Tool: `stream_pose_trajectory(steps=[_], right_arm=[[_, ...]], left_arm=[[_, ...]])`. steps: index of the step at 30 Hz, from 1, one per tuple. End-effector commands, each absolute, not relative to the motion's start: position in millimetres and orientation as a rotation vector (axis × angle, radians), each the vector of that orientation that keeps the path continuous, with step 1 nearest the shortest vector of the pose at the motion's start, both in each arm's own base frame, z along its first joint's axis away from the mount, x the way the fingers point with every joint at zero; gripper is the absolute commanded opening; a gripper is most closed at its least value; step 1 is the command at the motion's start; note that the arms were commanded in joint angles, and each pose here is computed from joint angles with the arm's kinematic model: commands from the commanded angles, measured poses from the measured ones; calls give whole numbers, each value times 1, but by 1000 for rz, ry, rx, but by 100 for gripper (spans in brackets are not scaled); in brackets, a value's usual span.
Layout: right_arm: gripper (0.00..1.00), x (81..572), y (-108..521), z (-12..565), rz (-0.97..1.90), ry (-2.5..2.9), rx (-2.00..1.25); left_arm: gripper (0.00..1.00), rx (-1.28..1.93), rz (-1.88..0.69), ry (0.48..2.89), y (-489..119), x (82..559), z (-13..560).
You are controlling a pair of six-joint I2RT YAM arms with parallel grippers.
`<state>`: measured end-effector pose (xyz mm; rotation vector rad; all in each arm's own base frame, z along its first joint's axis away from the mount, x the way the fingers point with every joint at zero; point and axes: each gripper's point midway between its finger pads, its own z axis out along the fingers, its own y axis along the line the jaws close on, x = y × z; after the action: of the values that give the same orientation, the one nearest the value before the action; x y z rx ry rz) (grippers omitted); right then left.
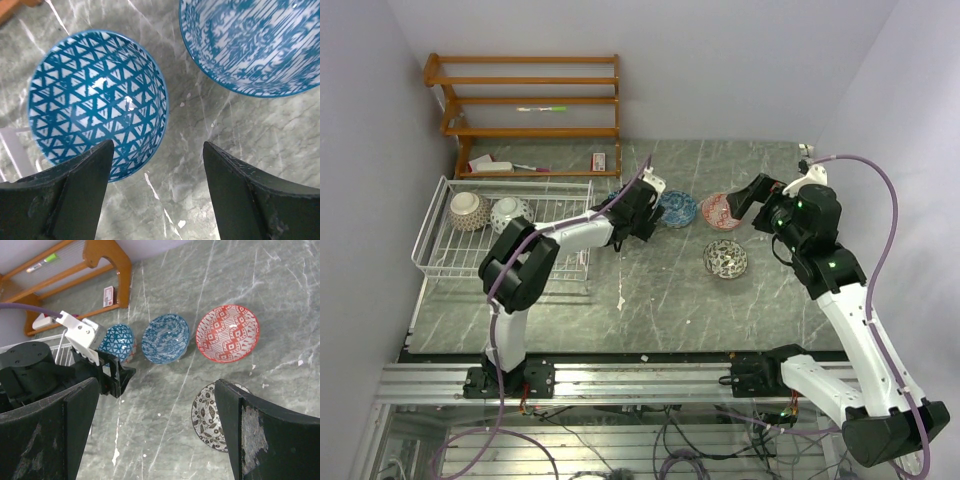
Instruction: Load the bowls into the dish rack
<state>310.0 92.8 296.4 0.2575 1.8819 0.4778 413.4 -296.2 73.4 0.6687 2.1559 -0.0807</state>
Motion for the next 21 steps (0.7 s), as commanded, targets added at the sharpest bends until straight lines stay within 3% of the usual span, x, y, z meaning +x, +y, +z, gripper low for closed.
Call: stream_pose_trajectory(steps=[1,6,9,12,14,21], right_arm=[[100,313,89,287,451,1889,257],[100,314,86,286,435,1887,264],[100,314,86,287,431,1882,269],[100,315,86,285,432,1886,272],[100,315,86,284,434,1887,272],[100,316,86,284,433,1886,275]], left_arm=[[81,688,-103,2128,-309,426,71],[67,683,-82,2139,-306,433,62],[47,676,-84,2140,-306,434,62],[19,673,-91,2146,-305,432,60],[8,677,-103,2144,-306,429,61],[7,700,-250,2058,-331,403,118]])
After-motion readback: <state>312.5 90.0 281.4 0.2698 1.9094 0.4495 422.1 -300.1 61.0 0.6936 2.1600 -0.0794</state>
